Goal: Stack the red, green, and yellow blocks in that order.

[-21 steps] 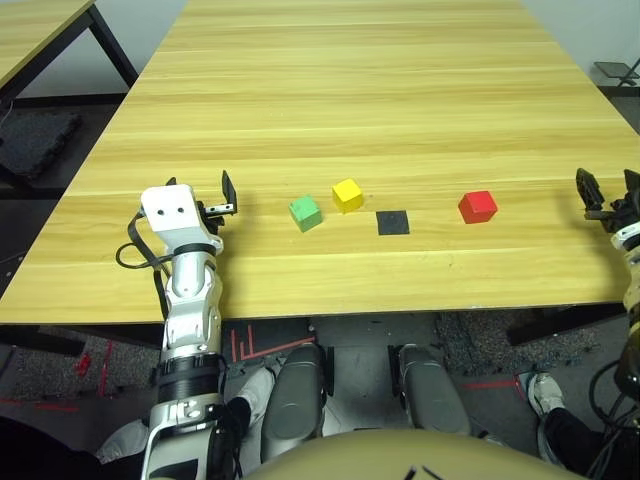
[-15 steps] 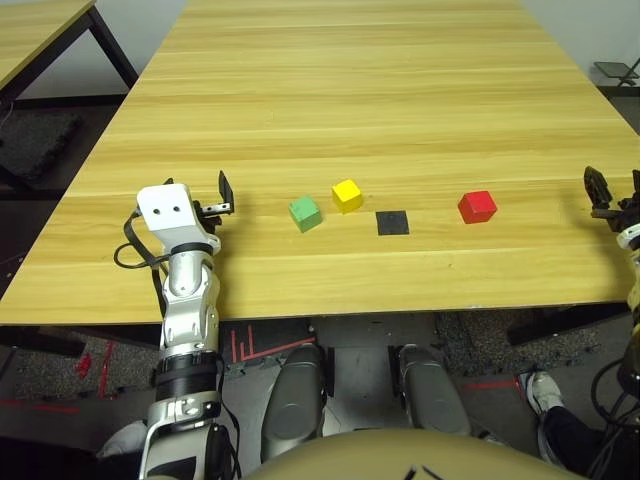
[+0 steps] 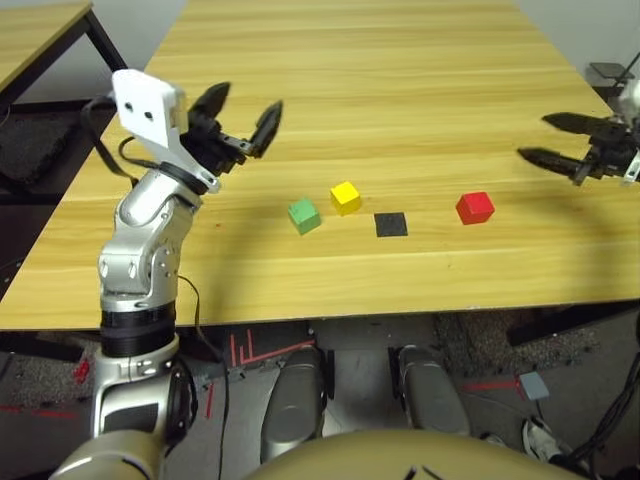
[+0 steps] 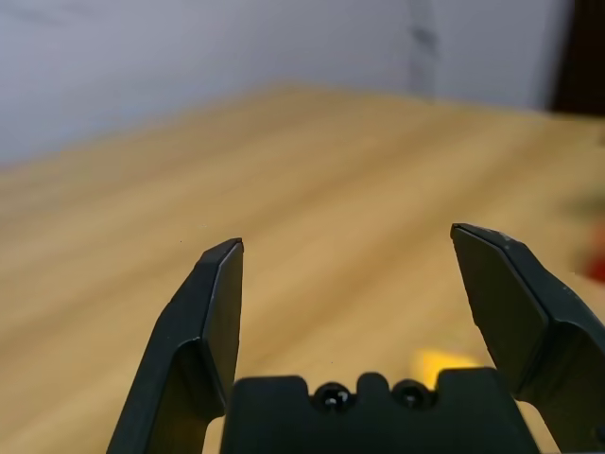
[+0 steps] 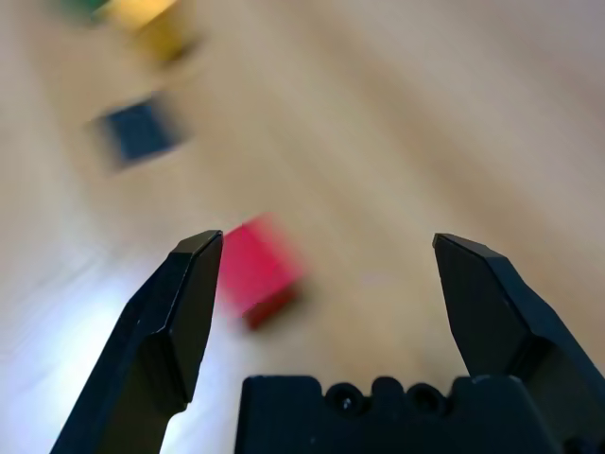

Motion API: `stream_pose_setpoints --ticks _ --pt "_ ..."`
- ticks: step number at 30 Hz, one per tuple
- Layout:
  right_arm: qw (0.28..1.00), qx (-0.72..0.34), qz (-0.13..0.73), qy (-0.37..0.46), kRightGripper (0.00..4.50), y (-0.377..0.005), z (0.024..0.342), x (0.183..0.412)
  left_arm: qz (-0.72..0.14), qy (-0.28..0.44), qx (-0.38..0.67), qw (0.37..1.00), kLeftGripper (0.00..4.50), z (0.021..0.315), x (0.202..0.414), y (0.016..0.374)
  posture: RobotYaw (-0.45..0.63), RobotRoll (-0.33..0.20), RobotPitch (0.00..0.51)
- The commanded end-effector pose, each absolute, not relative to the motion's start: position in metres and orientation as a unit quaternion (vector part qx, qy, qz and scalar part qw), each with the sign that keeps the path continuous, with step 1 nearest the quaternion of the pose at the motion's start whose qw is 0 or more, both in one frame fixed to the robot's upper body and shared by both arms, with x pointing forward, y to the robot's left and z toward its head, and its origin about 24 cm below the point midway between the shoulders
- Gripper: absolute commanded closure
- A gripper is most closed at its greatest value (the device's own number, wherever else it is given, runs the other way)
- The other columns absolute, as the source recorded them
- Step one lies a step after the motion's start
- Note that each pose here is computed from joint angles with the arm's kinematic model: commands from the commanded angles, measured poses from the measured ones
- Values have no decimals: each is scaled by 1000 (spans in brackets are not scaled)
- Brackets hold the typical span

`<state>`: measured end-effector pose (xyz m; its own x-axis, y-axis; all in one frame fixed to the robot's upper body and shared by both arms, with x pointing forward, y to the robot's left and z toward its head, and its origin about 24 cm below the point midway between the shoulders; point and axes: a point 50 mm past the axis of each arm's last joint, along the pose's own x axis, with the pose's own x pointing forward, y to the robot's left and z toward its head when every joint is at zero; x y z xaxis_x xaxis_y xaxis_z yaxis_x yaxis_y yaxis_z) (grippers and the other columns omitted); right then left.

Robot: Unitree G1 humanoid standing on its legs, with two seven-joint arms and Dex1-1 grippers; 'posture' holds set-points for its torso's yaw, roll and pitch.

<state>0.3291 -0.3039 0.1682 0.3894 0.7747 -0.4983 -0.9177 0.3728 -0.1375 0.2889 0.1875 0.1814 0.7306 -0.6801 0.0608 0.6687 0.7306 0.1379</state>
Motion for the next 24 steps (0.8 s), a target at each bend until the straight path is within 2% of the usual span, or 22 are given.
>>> stream_pose_setpoints --ticks 1,11,19,24 --pt "763 -263 550 215 0 -295 173 334 -442 -7 75 894 34 168 286 173 213 -197 71" --pt "694 -339 587 242 0 -264 174 351 -479 42 84 873 34 151 278 158 285 -206 70" --pt "638 -392 603 274 0 -247 163 355 -467 60 94 877 34 146 267 163 368 -206 78" --pt "631 -424 589 275 0 -236 155 361 -452 61 88 886 34 147 261 162 411 -199 82"
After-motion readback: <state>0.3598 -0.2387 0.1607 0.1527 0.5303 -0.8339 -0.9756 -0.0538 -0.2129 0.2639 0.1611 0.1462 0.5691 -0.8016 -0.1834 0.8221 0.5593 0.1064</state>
